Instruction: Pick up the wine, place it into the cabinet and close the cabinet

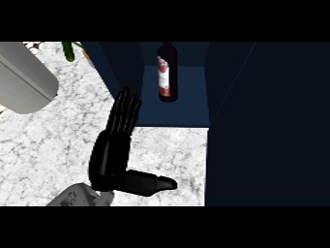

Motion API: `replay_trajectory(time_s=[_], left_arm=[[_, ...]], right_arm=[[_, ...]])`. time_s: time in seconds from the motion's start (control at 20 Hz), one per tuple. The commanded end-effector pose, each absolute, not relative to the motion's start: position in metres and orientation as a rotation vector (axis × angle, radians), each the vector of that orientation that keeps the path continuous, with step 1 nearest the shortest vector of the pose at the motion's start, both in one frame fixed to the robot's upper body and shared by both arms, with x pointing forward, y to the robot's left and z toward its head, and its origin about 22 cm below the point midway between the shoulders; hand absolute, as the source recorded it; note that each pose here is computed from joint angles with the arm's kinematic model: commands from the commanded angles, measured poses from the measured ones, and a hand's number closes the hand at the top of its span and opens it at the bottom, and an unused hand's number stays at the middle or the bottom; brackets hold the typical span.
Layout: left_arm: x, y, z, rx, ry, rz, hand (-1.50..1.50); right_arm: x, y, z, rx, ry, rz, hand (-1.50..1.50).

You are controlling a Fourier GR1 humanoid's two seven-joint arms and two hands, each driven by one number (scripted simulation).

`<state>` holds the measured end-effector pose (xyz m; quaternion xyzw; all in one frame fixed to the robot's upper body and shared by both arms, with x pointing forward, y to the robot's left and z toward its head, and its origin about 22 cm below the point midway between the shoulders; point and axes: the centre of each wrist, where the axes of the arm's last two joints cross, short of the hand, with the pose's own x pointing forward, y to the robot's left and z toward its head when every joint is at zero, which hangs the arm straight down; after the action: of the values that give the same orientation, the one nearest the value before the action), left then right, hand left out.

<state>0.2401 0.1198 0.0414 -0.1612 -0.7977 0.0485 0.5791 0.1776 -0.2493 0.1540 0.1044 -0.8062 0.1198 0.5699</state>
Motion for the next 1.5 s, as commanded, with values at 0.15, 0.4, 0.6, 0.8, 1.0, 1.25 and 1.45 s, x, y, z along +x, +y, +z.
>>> replay_trajectory(time_s=[0.15,0.4,0.6,0.8,1.0,1.25,1.45], left_arm=[[0.165,0.132,0.056,-0.392,-1.862,0.173,-1.50],[0.177,0.165,0.074,-0.295,-1.898,0.174,-1.50],[0.136,0.195,0.067,-0.232,-1.895,0.170,-1.50],[0.147,0.212,0.089,-0.168,-1.950,0.223,-1.50],[0.119,0.239,0.087,-0.178,-1.934,0.230,-1.50],[0.104,0.267,0.086,-0.164,-1.920,0.253,-1.50],[0.103,0.285,0.089,-0.142,-1.942,0.257,-1.50]], right_arm=[[0.178,-0.249,0.156,0.230,-1.867,0.396,1.50],[0.164,-0.248,0.159,0.315,-1.790,0.698,1.50],[0.149,-0.235,0.167,0.373,-1.751,0.764,1.50],[0.144,-0.218,0.161,0.518,-1.666,0.743,1.50],[0.126,-0.202,0.165,0.618,-1.645,0.758,1.50],[0.113,-0.179,0.178,0.628,-1.630,0.759,1.50],[0.120,-0.145,0.188,0.643,-1.694,0.771,1.50]])
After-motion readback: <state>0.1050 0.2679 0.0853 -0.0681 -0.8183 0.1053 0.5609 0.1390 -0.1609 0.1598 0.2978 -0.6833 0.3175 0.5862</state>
